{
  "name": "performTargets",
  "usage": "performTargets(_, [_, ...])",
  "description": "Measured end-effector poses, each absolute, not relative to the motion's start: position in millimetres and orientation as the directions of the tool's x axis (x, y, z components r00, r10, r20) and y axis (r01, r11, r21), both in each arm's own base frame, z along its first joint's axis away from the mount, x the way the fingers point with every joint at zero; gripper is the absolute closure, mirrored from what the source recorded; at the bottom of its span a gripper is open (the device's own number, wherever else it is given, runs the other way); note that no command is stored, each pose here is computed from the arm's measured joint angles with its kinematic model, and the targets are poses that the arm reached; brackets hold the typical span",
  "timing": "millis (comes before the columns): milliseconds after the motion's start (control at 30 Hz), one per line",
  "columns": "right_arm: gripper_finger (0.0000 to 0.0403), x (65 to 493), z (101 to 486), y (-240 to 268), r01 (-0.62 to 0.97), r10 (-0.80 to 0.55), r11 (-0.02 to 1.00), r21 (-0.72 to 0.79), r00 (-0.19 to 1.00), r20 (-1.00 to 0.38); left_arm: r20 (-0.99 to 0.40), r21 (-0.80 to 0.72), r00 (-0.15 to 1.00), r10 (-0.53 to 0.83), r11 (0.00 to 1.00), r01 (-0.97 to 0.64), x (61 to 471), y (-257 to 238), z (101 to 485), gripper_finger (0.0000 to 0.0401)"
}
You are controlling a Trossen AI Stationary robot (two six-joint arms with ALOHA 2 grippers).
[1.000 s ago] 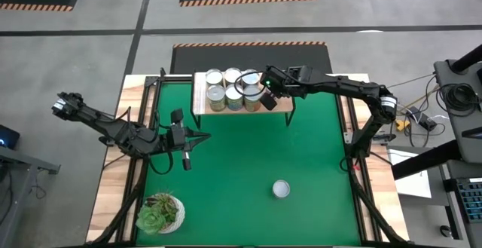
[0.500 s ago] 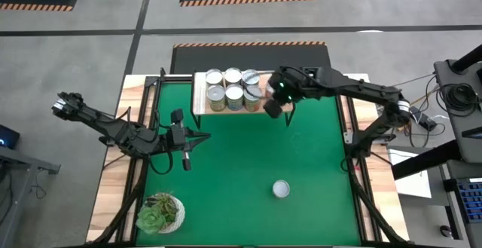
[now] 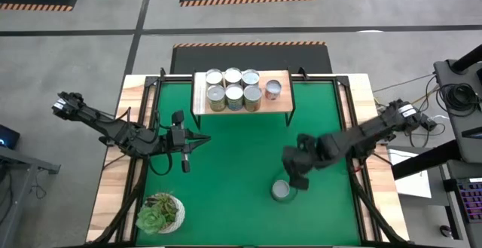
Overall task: Pick and place cans onto a shelf
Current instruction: Put the canned sliced peaches on the shelf
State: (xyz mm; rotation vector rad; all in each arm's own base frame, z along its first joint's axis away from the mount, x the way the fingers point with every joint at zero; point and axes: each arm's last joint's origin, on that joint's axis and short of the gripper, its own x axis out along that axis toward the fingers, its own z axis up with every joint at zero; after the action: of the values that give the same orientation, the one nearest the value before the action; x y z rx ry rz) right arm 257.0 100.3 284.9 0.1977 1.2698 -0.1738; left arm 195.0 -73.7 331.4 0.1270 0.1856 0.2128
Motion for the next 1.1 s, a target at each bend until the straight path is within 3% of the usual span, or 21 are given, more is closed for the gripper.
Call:
performTargets(167, [0.0319,242.8,252.6,135.1,0.243,0.026,0.964,0.105,0.308,-0.951,-0.170,0.145,0.960,0.221,0.970,-0.198,194.9,-73.7,331.3,0.0401])
performTargets(333, [0.0245,233.5,227.4,145.0,0.189,-0.022,0.981,0.045,0.342,-0.939,-0.170,0.150,0.960,0.222,0.969,-0.197,195.0,-73.6,331.3,0.0401])
performTargets(467, [0.0222,233.9,211.0,144.8,0.149,0.001,0.987,0.062,0.379,-0.925,-0.177,0.131,0.964,0.201,0.975,-0.179,196.0,-74.7,330.2,0.0401])
performTargets(667, [0.0268,231.0,194.8,141.3,0.157,-0.035,0.987,0.032,0.408,-0.912,-0.243,0.015,0.968,-0.062,0.998,0.068,229.5,-101.4,305.5,0.0401])
performTargets(767, [0.0309,230.3,189.7,139.9,0.168,-0.052,0.986,0.022,0.425,-0.904,-0.288,0.003,0.955,-0.075,0.997,0.079,256.3,-118.2,276.9,0.0401])
performTargets(967, [0.0381,234.6,180.1,142.1,0.168,-0.012,0.982,0.090,0.524,-0.852,-0.320,0.119,0.946,-0.056,0.988,0.099,312.2,-141.7,239.0,0.0401])
performTargets(1100, [0.0393,233.3,172.6,141.2,0.167,-0.001,0.980,0.108,0.547,-0.837,-0.371,0.192,0.928,-0.029,0.976,0.107,352.5,-152.8,219.9,0.0401])
